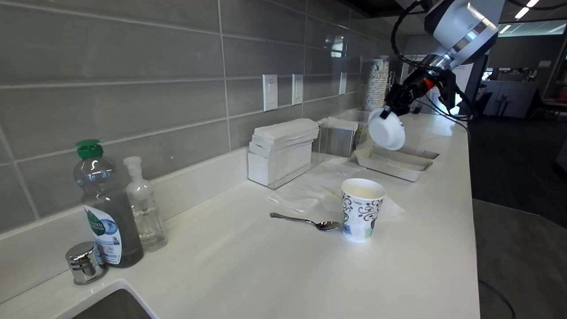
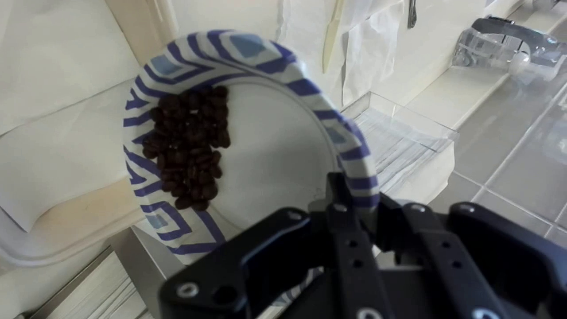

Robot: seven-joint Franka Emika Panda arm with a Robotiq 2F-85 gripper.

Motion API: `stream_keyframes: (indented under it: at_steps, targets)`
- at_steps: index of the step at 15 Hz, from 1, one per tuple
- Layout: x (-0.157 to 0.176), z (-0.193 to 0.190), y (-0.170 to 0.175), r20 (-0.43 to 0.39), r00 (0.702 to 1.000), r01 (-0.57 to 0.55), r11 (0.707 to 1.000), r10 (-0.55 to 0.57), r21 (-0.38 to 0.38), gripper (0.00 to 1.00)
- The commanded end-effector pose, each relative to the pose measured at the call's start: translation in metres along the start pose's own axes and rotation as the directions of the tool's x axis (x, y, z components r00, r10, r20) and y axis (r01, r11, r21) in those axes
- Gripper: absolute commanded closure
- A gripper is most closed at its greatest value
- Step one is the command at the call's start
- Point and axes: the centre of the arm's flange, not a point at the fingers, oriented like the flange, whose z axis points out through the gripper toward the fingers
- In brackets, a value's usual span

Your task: Pour the contents from the bowl to the lunch pack

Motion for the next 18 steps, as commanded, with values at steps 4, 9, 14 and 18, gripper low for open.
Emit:
stream_keyframes:
  at_steps: [4,9,14,18]
  targets:
    - [0.011,0.004,0.028,-0.014,1.000,0.026,0.993,-0.024,0.118,0.98]
    - [0.013,0.008,0.042,-0.032,0.999,0.026,0.979,-0.020,0.201,0.98]
    - [0.012,0.006,0.053,-0.050,0.999,0.030,0.960,-0.016,0.279,0.98]
    - [0.009,0.000,0.060,-0.053,0.999,0.027,0.945,-0.010,0.327,0.98]
